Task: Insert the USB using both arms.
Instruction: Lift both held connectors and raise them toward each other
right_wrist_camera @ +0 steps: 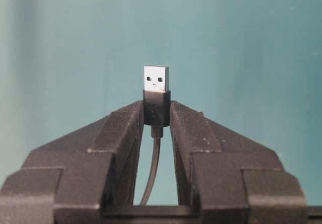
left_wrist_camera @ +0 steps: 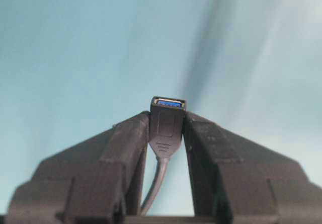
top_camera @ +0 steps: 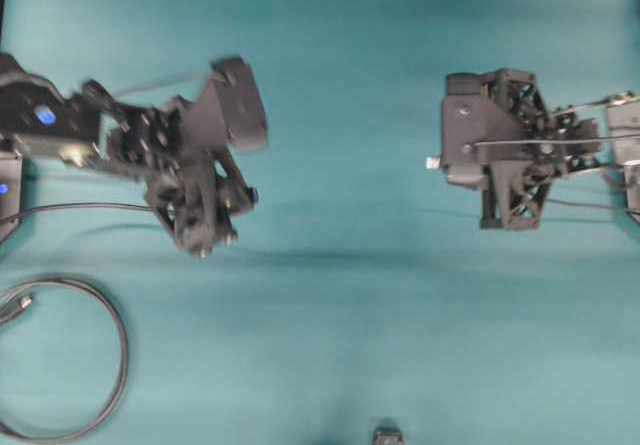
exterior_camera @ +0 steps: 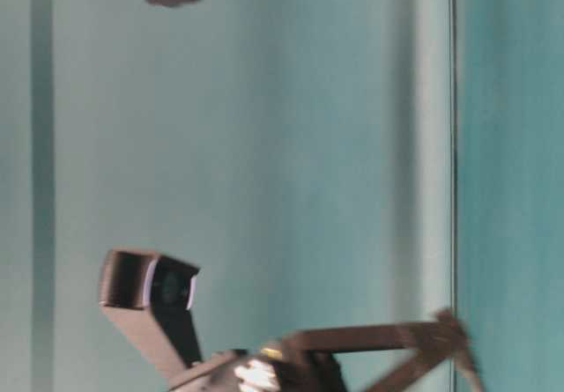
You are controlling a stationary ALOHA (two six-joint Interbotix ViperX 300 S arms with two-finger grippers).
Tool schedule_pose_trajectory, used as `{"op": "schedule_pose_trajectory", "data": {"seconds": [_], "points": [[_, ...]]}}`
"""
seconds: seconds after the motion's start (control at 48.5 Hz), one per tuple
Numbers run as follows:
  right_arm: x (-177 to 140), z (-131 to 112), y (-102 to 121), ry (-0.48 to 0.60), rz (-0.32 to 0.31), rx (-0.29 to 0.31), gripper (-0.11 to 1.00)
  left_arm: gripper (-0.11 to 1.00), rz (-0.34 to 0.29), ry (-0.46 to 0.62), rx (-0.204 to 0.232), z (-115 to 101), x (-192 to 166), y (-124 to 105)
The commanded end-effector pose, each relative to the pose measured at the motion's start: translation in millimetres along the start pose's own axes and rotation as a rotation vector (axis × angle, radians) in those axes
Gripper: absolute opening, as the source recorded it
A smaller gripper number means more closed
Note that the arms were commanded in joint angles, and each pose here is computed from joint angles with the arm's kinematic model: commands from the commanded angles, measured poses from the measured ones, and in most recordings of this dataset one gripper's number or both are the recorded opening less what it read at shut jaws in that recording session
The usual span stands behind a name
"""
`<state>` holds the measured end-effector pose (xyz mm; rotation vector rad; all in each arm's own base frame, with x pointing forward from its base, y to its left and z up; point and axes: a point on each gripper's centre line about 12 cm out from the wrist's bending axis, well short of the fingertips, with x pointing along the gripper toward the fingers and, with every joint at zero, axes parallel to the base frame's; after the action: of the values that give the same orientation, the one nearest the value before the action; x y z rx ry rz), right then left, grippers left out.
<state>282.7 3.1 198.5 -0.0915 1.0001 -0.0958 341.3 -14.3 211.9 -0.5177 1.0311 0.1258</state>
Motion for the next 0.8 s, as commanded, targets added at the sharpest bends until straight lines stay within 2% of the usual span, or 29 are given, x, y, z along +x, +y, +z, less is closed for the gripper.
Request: {"op": "schedule_pose_trajectory", "data": {"seconds": [0.0,0.083,0.248,0.31,0.413,0.557,0.784], "points": [[-17,7,-4,-0.054,-0.019,-0.021,0.2,0.29,-0.077,-0.06,-0.082,8,-22,0],[-25,5,-6,-0.063,-0.044,-0.054,0.2,0.29,-0.127,-0.059,-0.113,5,-27,2],[-35,4,-9,-0.058,-0.104,-0.12,0.2,0.29,-0.269,0.004,-0.196,1,-27,3],[-37,4,-10,-0.058,-0.129,-0.138,0.2,0.29,-0.342,0.047,-0.208,1,-26,3],[-40,5,-10,-0.061,-0.183,-0.173,0.2,0.29,-0.509,0.086,-0.235,7,-25,6],[-49,9,-6,-0.081,-0.299,-0.221,0.2,0.29,-0.691,0.068,-0.299,22,-21,21],[-64,7,11,-0.137,-0.523,-0.318,0.2,0.29,-0.876,0.175,-0.319,29,2,32]]}}
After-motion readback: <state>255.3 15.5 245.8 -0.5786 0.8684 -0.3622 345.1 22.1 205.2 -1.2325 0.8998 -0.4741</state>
